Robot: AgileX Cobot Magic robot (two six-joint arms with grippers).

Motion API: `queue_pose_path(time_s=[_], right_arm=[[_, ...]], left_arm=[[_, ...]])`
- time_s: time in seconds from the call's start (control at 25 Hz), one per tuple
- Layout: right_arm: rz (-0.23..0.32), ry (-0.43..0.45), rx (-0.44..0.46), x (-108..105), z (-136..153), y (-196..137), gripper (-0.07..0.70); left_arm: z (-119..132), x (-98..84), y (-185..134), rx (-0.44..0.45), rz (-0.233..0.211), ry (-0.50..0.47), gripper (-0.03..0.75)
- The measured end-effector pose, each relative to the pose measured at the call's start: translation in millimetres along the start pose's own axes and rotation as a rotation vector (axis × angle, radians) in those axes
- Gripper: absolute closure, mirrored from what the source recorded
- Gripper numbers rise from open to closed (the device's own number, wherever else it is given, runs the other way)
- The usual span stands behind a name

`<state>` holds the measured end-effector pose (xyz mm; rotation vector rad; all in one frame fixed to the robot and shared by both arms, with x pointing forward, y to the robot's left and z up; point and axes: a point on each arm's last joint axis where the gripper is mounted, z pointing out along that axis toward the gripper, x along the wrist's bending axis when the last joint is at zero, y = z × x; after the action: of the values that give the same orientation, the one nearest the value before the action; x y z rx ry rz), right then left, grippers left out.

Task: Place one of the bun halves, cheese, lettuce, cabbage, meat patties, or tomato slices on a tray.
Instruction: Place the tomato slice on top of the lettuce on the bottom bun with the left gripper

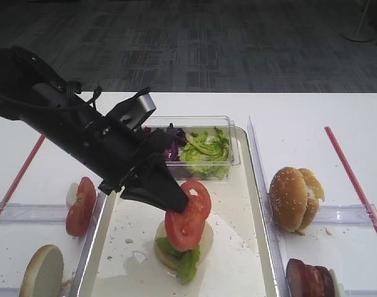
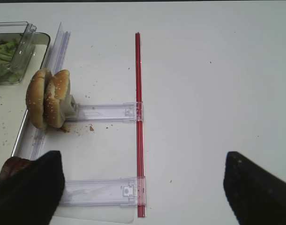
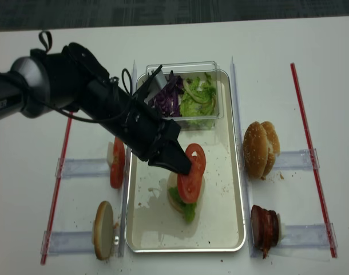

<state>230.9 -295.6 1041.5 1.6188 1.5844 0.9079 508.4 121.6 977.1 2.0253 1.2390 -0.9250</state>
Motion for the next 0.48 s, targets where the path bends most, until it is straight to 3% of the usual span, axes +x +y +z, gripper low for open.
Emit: queue_pose_path(time_s=[0.48], right_arm=[[0.0,0.0,0.0,0.0,0.0,0.0,-0.066]], left_arm=[[-8.9,4.4,1.2,-0.046,-0.031,-0.009,0.691]])
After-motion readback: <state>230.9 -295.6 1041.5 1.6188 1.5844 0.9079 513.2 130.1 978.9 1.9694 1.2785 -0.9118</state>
